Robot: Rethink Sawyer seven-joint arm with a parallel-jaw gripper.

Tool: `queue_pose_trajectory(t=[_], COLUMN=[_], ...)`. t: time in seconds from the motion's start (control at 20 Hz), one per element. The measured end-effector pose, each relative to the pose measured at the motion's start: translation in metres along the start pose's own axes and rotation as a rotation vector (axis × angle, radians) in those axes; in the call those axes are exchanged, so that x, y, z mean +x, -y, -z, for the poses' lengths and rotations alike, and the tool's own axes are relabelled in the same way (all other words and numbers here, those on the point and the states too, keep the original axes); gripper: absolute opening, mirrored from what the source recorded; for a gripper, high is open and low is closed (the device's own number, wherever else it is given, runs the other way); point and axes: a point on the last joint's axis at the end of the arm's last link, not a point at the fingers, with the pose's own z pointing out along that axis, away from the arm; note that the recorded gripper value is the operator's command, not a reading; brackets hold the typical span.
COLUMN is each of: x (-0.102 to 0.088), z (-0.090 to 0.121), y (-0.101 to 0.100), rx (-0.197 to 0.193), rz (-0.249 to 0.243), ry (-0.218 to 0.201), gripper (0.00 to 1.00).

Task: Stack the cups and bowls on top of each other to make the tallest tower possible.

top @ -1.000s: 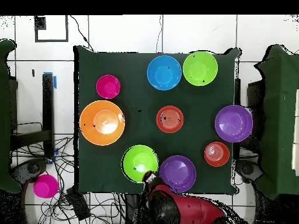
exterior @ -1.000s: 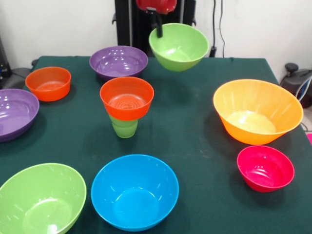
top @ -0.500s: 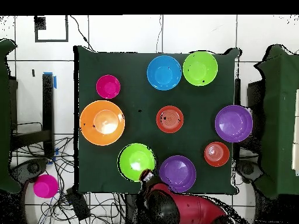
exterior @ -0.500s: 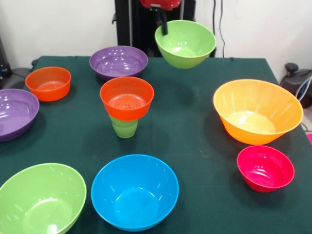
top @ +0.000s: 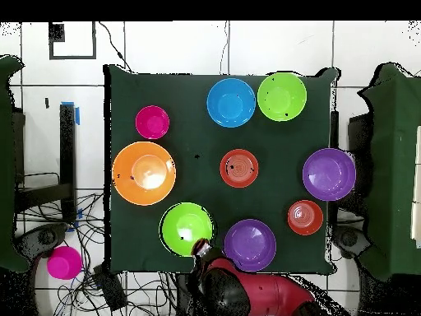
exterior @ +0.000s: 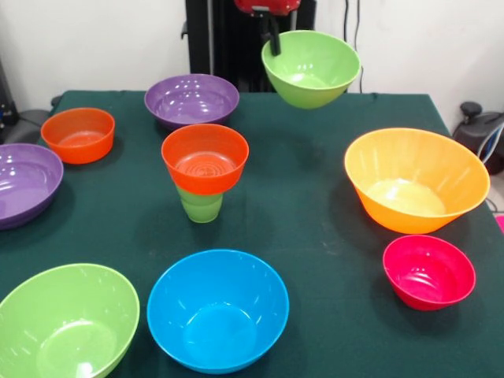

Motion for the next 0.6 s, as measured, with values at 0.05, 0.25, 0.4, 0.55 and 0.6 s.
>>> queue_pose_trajectory(t=[0.05, 0.25, 0.4, 0.55, 0.6], x=[-0.001, -0.007, -0.014, -0.022, -0.026], z=[0.001, 0.009, 0.022, 0.035, 0.041], y=[-0.001, -0.002, -0.003, -0.003, -0.001], rx=[0.001, 0.015, 0.049, 0.08, 0.094], rz=[0.002, 0.007, 0.019, 0.018, 0.015], ry=[0.0, -0.003, -0.016, -0.026, -0.029], gripper=[0.0, 0.0, 0.0, 0.0, 0.0])
